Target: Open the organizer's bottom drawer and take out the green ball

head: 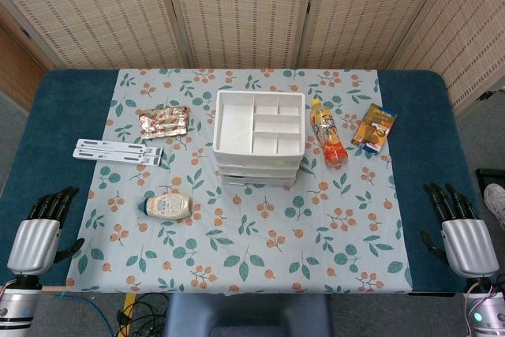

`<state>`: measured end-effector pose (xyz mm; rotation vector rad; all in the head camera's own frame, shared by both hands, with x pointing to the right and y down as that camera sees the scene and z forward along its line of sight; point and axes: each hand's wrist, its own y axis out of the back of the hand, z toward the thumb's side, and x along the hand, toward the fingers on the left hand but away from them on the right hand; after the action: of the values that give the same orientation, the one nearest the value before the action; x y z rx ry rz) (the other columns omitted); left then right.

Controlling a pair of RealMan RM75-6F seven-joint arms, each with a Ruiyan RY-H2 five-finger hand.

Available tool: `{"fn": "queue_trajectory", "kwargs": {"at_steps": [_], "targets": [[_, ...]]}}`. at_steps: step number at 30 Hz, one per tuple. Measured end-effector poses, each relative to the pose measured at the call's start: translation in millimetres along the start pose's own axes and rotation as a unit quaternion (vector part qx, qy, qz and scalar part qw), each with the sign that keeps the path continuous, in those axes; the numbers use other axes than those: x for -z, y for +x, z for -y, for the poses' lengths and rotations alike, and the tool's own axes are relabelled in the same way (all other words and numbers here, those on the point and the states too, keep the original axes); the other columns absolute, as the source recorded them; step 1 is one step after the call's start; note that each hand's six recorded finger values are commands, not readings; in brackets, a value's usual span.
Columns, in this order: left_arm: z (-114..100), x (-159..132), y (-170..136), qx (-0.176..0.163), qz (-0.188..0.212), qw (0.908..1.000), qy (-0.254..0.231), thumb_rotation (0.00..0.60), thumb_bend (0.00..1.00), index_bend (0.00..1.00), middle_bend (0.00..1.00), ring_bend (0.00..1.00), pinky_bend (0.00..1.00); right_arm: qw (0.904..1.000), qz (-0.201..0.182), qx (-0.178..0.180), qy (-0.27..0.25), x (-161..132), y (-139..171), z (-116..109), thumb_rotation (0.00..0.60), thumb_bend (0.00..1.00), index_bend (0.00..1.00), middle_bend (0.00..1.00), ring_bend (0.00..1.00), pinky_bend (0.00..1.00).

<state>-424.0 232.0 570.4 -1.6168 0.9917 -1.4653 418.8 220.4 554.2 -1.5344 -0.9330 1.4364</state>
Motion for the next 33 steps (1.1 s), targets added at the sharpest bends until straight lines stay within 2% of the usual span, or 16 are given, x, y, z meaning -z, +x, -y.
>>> {"fn": "queue_trajectory", "kwargs": {"at_steps": [19,24,29,33], "targets": [[-1,6,-6,-0.001,-0.008,1.0000,-0.003,0.600,0.18,0.08,0.12,0.14,0.13,0.9999,-0.013,-0.003,0.003,-10,-6,1,0.600,0.35,0.00,0.09,0.01,0.12],[-1,6,-6,-0.001,-0.008,1.0000,-0.003,0.600,0.18,0.08,0.12,0.14,0.13,0.9998,-0.021,-0.004,0.001,-15,-10,3,0.600,0.35,0.00,0.13,0.10,0.27],[-1,6,-5,0.000,-0.007,1.0000,-0.002,0.600,0.18,0.08,0.12,0.14,0.13,0.9992,-0.039,-0.012,-0.002,-25,-15,8,0.600,0.35,0.00,0.25,0.34,0.57],[-1,6,-5,0.000,-0.007,1.0000,-0.002,0.600,0.18,0.08,0.12,0.14,0.13,0.9980,-0.057,-0.025,-0.008,-36,-21,15,0.600,0.35,0.00,0.37,0.50,0.73]]}}
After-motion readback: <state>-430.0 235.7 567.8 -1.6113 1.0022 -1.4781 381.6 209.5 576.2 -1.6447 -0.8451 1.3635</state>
